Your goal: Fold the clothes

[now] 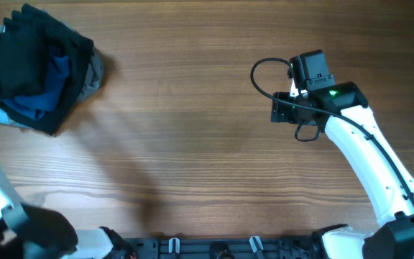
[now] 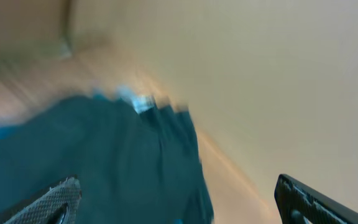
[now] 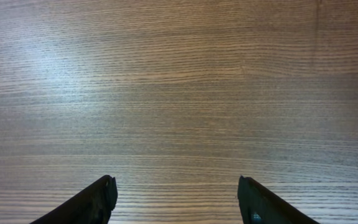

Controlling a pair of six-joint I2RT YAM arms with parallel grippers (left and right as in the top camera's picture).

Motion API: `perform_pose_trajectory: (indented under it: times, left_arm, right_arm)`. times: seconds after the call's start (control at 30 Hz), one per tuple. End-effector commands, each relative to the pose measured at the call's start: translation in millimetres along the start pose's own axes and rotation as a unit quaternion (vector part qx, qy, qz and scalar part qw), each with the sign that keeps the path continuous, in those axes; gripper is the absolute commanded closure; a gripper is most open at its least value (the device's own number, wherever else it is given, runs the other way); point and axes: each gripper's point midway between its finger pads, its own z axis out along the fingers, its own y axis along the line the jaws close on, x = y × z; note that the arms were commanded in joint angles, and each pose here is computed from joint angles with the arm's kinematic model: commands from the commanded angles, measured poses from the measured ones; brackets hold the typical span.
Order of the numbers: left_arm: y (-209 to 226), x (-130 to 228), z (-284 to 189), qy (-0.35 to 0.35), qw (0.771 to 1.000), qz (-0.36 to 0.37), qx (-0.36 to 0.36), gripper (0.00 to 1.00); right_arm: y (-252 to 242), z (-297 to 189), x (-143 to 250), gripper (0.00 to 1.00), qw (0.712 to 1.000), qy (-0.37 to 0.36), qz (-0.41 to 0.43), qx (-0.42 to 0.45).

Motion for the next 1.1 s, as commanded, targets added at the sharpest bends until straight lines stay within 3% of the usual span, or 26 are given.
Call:
perform_pose_trajectory:
  times: [0.0, 0.13, 0.27, 0.33, 0.43, 0.5, 0.63, 0.8, 0.97, 1.07]
  left_arm:
    - [-26.8, 86.9, 45.9, 0.142, 0.989, -0.002, 0.046, 0.0]
    - [-63.1, 194.6, 71.1, 0.279, 0.959, 0.029, 0.048, 0.0]
    - [-98.7, 283.6, 68.5, 0.367, 0.921, 0.112, 0.062, 0.0]
    - [-103.9, 337.1, 58.4, 0.412, 0.893, 0.177, 0.034, 0.0]
    - [-88.7, 376.3, 39.4, 0.444, 0.861, 0.243, -0.039, 0.0]
    - [-75.0, 392.5, 15.9, 0.468, 0.831, 0.289, -0.088, 0.0]
    - [-53.8, 408.8, -30.4, 0.536, 0.775, 0.306, -0.14, 0.0]
    - [-27.8, 406.7, -79.4, 0.606, 0.707, 0.308, -0.196, 0.0]
    - [-20.2, 396.7, -106.7, 0.629, 0.678, 0.307, -0.222, 0.0]
    - [-20.4, 389.1, -119.2, 0.628, 0.68, 0.307, -0.221, 0.0]
  right_arm:
    - [12.2, -3.5, -4.0, 0.26, 0.999, -0.008, 0.002, -0.033]
    - [39.3, -7.3, -14.7, 0.23, 0.994, -0.023, 0.001, -0.107]
    - [40.7, -4.1, -18.4, 0.2, 0.994, -0.025, 0.018, -0.109]
    - [40.1, 2.3, -16.2, 0.17, 0.994, -0.015, 0.018, -0.105]
    - [36.6, 13.5, -11.9, 0.14, 0.995, 0.005, 0.03, -0.098]
    - [33.7, 17.3, -3.8, 0.11, 0.993, 0.031, 0.053, -0.104]
    - [24.0, 13.9, 4.3, 0.01, 0.986, 0.065, 0.084, -0.132]
    - [-12.3, 9.8, 34.8, 0.01, 0.982, 0.131, 0.095, -0.101]
    - [-20.8, -4.8, 73.6, 0.0, 0.971, 0.208, 0.042, -0.11]
    - [-19.8, -14.0, 77.7, 0.0, 0.971, 0.206, 0.024, -0.117]
